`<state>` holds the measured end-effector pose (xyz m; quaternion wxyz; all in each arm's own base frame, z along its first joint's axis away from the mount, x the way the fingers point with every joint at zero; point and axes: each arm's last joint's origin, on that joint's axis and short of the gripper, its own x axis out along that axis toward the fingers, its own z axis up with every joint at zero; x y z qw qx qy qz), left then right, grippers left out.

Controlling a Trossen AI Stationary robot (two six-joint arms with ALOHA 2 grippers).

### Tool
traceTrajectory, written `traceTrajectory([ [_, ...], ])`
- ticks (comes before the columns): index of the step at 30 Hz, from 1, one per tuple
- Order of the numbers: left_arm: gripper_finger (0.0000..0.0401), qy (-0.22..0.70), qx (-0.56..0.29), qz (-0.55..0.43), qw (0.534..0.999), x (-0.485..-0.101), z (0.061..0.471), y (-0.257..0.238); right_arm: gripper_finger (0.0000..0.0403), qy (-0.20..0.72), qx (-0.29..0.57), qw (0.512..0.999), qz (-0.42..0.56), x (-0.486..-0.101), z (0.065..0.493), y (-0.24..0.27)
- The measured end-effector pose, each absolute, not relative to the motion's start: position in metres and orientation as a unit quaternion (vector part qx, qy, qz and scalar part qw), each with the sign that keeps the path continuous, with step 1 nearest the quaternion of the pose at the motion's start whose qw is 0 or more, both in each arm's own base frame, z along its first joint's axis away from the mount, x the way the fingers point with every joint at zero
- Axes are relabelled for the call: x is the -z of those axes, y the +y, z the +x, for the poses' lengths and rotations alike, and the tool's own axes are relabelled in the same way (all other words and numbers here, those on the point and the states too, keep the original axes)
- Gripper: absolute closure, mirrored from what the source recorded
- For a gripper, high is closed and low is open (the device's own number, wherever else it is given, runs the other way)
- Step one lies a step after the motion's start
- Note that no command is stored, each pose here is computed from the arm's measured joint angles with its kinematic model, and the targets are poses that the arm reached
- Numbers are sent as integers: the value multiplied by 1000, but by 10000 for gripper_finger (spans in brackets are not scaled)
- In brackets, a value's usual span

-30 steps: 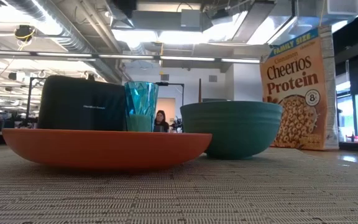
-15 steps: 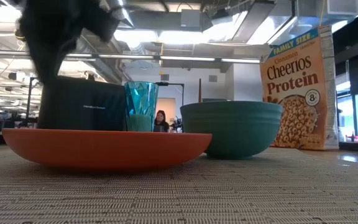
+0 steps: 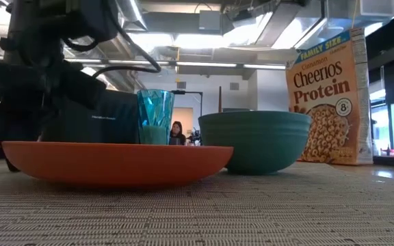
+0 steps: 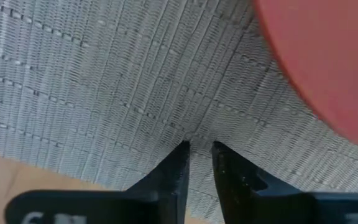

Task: Arrange a breakfast setting
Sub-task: Adjust the placemat

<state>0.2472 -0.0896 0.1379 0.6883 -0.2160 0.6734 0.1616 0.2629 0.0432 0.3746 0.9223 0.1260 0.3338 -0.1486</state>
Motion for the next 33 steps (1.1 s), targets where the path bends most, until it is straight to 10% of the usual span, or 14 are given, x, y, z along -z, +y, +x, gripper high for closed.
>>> traceTrajectory([
  [23, 397, 665, -233, -110, 700, -138, 235, -29, 402, 421, 159, 872, 190, -350, 270, 47],
  [33, 400, 642, -201, -214, 708, -136, 240, -27, 402, 444, 176, 861, 175, -347, 265, 45],
])
